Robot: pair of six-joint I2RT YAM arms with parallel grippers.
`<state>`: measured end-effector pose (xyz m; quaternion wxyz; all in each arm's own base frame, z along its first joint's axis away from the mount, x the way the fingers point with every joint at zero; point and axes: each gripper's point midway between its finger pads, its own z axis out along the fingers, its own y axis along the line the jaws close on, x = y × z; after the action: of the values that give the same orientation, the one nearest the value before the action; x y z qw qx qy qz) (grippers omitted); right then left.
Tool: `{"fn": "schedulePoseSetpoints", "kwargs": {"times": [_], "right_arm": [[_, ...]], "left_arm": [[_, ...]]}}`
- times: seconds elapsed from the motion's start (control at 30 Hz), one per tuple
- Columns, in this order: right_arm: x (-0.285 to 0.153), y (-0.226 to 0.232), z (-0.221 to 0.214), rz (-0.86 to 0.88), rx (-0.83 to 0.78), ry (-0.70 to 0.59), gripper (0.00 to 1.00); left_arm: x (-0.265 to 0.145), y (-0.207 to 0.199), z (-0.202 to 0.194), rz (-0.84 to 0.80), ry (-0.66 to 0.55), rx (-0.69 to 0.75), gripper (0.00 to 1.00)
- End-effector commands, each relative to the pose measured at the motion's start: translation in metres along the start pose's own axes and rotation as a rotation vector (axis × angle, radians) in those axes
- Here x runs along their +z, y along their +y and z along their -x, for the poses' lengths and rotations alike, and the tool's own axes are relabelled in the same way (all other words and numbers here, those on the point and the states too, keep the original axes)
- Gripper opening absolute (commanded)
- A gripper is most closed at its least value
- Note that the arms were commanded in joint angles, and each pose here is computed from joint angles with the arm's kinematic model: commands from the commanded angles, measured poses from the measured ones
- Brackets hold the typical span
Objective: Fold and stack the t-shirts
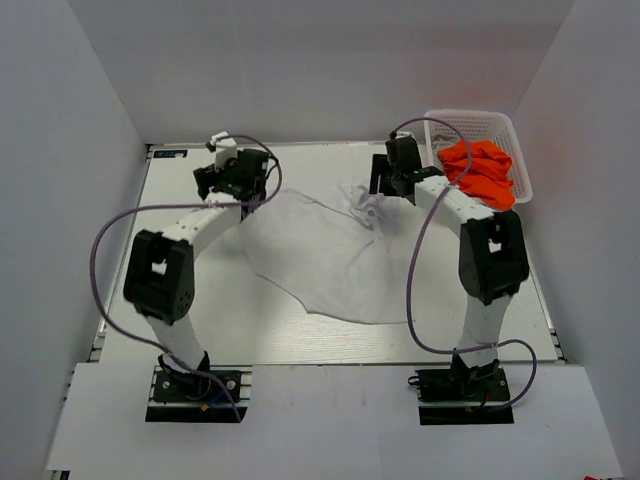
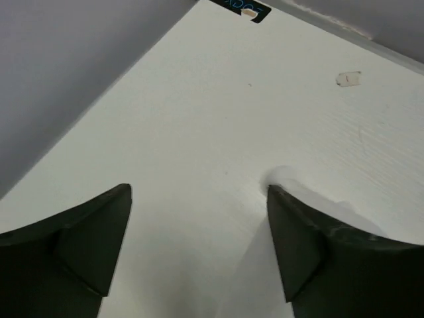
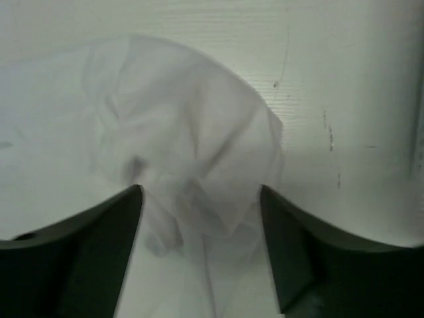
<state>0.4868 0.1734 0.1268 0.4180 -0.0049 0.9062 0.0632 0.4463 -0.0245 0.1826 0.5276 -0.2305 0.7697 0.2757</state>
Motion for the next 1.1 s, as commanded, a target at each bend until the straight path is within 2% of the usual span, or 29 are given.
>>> {"fn": "schedulePoseSetpoints", "kwargs": {"times": [0.0,0.07,0.17,0.3,0.33,0.4,0.43,0.47,0.53,0.7,0.9,1.0,1.07], "right_arm": [[-0.024,0.022,0.064,0.101,0.033,-0.099,0.83],[-0.029,0.022,0.056,0.108,0.01,-0.098,0.9],[-0.044,0.027,0.058,0.159,0.011,-0.139,0.9],[-0.055,0.027,0.016,0.2,0.01,-0.062,0.9],[-0.053,0.025,0.005,0.205,0.004,-0.037,0.9],[-0.058,0.035,-0.008,0.268,0.002,0.001,0.9],[-0.054,0.032,-0.025,0.266,0.004,0.037,0.9],[-0.055,0.035,-0.03,0.283,0.003,0.048,0.9],[-0.054,0.039,-0.047,0.316,0.018,0.086,0.9],[-0.05,0.058,-0.083,0.368,0.014,0.174,0.9],[-0.057,0.062,-0.144,0.339,0.081,0.305,0.9],[-0.066,0.055,-0.184,0.305,0.108,0.401,0.9],[-0.08,0.063,-0.216,0.346,0.101,0.476,0.9]], "left_arm": [[0.022,-0.005,0.021,0.053,0.082,-0.145,1.0],[0.026,-0.011,0.02,0.048,0.139,-0.103,1.0],[0.019,-0.022,0.023,-0.028,0.181,-0.123,1.0],[-0.008,-0.041,0.002,-0.241,0.285,-0.107,1.0],[-0.023,-0.045,-0.015,-0.311,0.324,-0.083,1.0],[-0.036,-0.063,-0.023,-0.44,0.333,-0.101,1.0],[-0.051,-0.073,-0.052,-0.555,0.414,-0.074,1.0],[-0.056,-0.082,-0.053,-0.613,0.413,-0.098,1.0],[-0.062,-0.082,-0.083,-0.645,0.474,-0.088,1.0],[-0.059,-0.078,-0.117,-0.622,0.52,-0.077,1.0],[-0.035,-0.058,-0.169,-0.47,0.609,0.003,1.0],[-0.02,-0.048,-0.176,-0.373,0.602,0.019,1.0],[-0.013,-0.043,-0.173,-0.332,0.597,0.015,1.0]]}}
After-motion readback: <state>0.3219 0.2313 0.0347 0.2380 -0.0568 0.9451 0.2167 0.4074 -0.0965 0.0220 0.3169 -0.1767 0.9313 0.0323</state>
